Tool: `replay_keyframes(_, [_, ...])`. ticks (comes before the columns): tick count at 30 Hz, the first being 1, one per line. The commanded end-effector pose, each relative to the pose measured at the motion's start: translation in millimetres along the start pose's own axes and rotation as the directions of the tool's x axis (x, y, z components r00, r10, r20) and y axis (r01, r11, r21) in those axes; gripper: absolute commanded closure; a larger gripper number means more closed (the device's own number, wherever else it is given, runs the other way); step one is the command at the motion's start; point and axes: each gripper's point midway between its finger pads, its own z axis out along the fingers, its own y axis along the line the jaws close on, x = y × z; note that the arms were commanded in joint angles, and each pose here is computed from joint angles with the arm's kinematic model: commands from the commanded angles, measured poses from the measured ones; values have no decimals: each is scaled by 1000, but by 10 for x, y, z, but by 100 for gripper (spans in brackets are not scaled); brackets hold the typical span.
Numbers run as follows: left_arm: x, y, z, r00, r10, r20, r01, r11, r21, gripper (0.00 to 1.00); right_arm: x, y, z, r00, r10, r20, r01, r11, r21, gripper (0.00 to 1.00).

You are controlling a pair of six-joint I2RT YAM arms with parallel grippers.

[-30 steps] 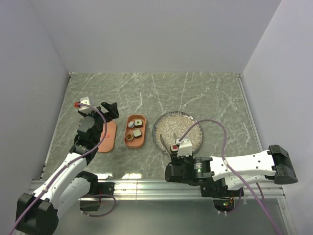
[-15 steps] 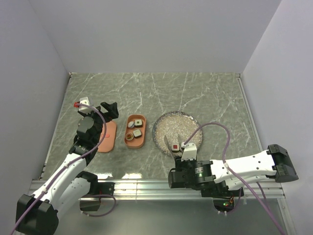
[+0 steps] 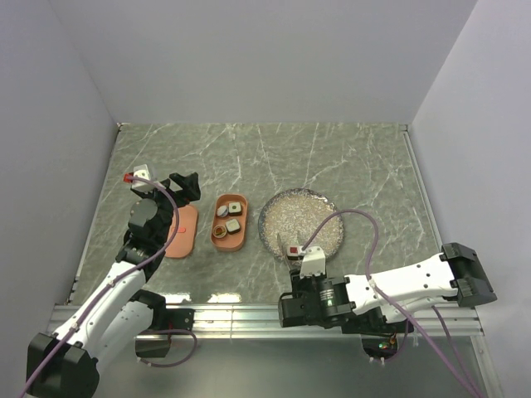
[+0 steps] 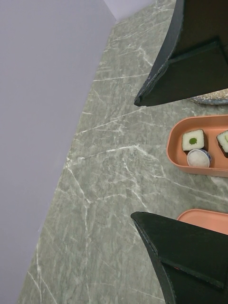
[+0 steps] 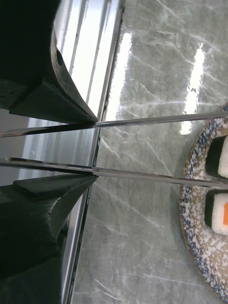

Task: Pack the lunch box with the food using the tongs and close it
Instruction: Pick up the food using the clamp

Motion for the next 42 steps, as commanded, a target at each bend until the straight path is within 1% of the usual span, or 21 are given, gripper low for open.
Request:
replay_keyframes(1, [-131,-65,-13,999,-24,39,23,999,27,1,-159,146,-129,998,41,48,-39,998,-39,50])
replay_keyframes(5, [-142,-69,-22,999,-28,42,27,999,31,1,-135,123,-140,998,45,44,-43,998,-41,50])
replay_keyframes(12, [-158,-63,-39,998,-29,47,28,999,31,1,-57,-19,-129,996,89,13,-89,996,-31,50])
replay_keyframes(19, [-160,-56,-43,998,-30,47,29,999,31,1,-41,100,-131,999,39,2,-39,999,-13,51])
replay_keyframes(22, [-160,-55,-40,998,-33,47,32,999,32,1,-62,147,-137,1000,23,9,-23,1000,-9,58])
replay_keyframes(24, [-156,-51,-37,998,-31,45,30,999,31,1,-103,152,-156,1000,25,18,-25,1000,-4,61])
replay_keyframes(27, [-154,-48,-37,998,-32,45,31,999,31,1,-196,149,-189,999,20,45,-20,1000,-8,63])
replay_keyframes(30, [-150,-44,-35,998,-34,45,32,999,29,0,-386,156,-229,996,22,88,-20,1000,-18,63])
replay_keyframes(31, [-157,-47,-34,998,-33,46,31,999,30,0,-458,152,-228,994,-14,108,16,1000,-19,64])
replay_keyframes(33, [-149,-37,-24,999,-31,44,30,999,23,1,-626,228,-219,991,9,132,-4,999,-45,64])
replay_keyframes(34, [-146,-33,-22,999,-31,43,30,999,21,1,-684,243,-205,990,2,142,5,999,-49,65])
replay_keyframes(35, [-141,-20,-16,999,-30,43,30,999,16,0,-755,239,-193,988,-36,153,44,998,-48,65])
replay_keyframes(36, [-140,-20,-14,999,-30,43,30,999,16,1,-858,267,-155,986,-10,165,19,998,-54,65])
replay_keyframes(37, [-140,-16,-9,999,-30,43,29,999,13,1,-914,255,-133,983,-51,176,60,997,-46,66])
replay_keyframes(39, [-133,-16,-5,999,-28,42,28,1000,12,1,-1070,299,-101,980,-25,195,39,997,-66,66])
replay_keyframes(40, [-133,-11,1,999,-28,41,27,1000,10,1,-1128,297,-94,976,-62,207,78,995,-66,66])
replay_keyframes(42, [-122,-6,12,999,-26,38,26,1000,6,1,-1251,417,-114,973,-42,228,71,990,-120,66])
